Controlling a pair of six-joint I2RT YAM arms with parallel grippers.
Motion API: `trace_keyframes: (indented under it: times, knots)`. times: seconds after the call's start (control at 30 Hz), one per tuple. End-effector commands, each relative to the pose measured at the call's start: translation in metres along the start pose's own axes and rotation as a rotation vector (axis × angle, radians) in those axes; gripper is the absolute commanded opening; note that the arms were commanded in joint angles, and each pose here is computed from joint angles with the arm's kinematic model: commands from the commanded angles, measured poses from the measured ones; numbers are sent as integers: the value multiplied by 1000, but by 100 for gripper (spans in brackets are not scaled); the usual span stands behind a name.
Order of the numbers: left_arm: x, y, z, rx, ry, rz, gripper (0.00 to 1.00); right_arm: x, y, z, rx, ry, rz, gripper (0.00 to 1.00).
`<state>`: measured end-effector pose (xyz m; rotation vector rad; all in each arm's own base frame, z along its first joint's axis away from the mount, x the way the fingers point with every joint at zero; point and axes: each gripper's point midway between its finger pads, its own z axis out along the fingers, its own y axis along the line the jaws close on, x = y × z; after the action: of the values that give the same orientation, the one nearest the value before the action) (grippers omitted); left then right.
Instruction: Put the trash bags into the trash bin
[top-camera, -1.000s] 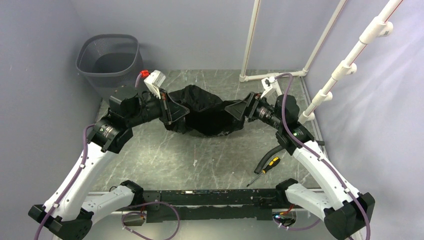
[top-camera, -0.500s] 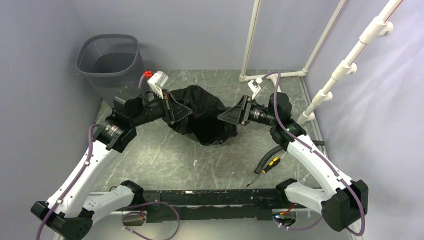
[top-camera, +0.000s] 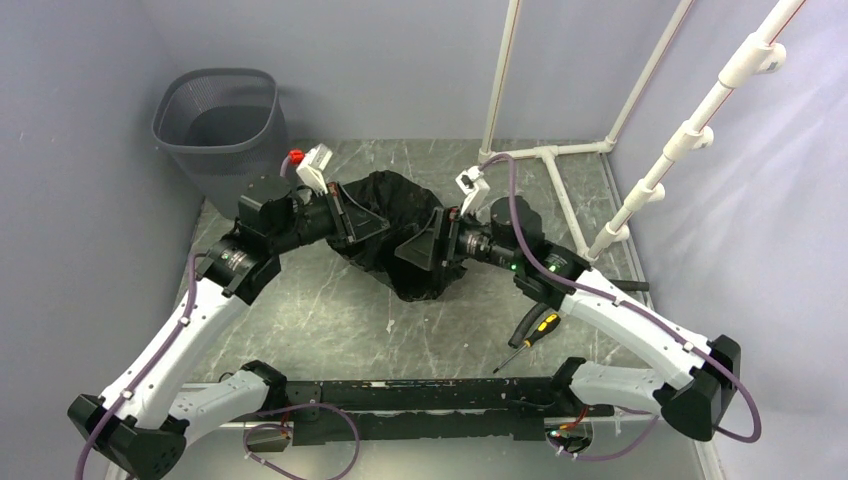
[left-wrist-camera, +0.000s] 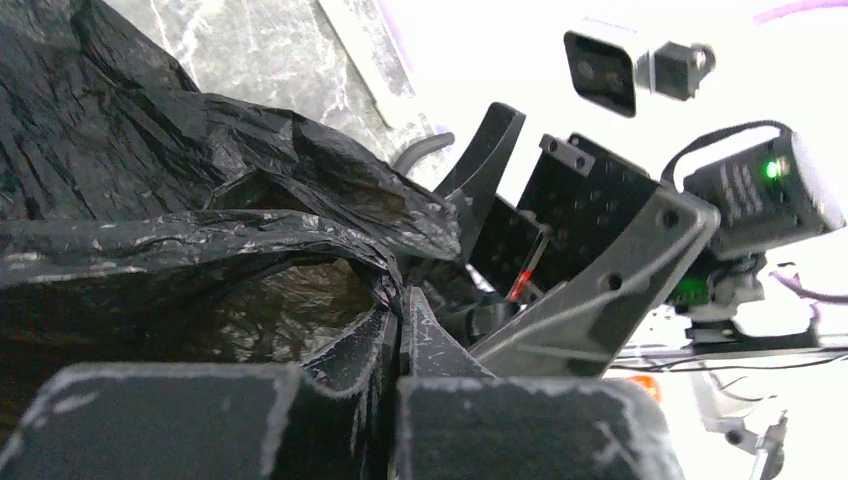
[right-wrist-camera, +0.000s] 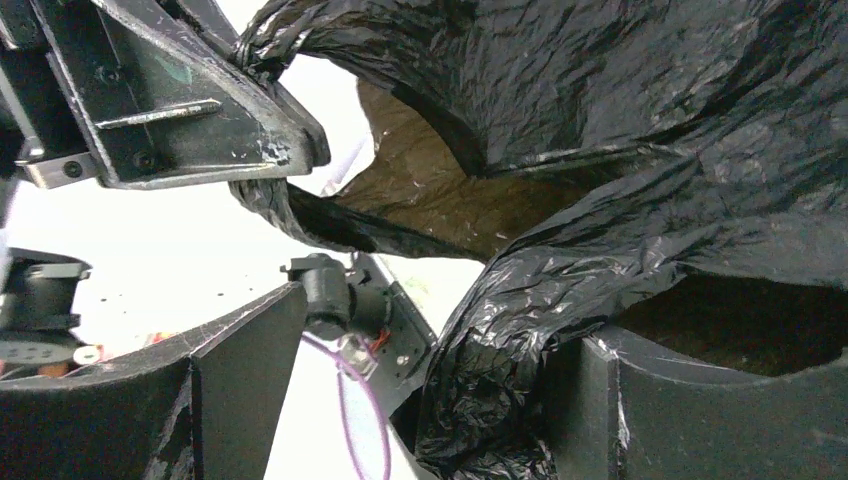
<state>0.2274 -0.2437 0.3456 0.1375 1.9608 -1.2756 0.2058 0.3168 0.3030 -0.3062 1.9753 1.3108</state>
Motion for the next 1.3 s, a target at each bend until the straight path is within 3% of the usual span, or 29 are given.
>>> trace_keyframes:
  times: [0.0, 0.27, 0.43, 0.73, 0.8, 0.87, 1.03, 1.13, 1.27]
  knots:
    - [-10, -7, 0, 4, -57, -136, 6, -24, 13, 10, 82, -140, -132, 85]
    - [2, 15, 4, -94, -51, -239, 6, -17, 35, 33, 48, -173, -185, 92]
    - [5, 12, 11, -72, -43, -244, 15, -10, 29, 46, 101, -179, -186, 92]
    - [15, 8, 24, -48, -4, -245, 17, -11, 46, 51, 10, -244, -204, 89]
    - [14, 6, 25, -36, -6, -247, 17, -11, 43, 51, 27, -256, -177, 83]
    - [12, 3, 26, -24, -10, -247, 17, -10, 32, 52, 83, -256, -151, 70]
    - [8, 2, 24, -27, -26, -236, 18, -8, 19, 48, 140, -253, -153, 52]
    - [8, 3, 24, -30, -28, -231, 20, -12, 17, 40, 148, -279, -157, 30]
    - [10, 3, 24, -33, -18, -222, 26, -12, 18, 30, 143, -266, -200, 17]
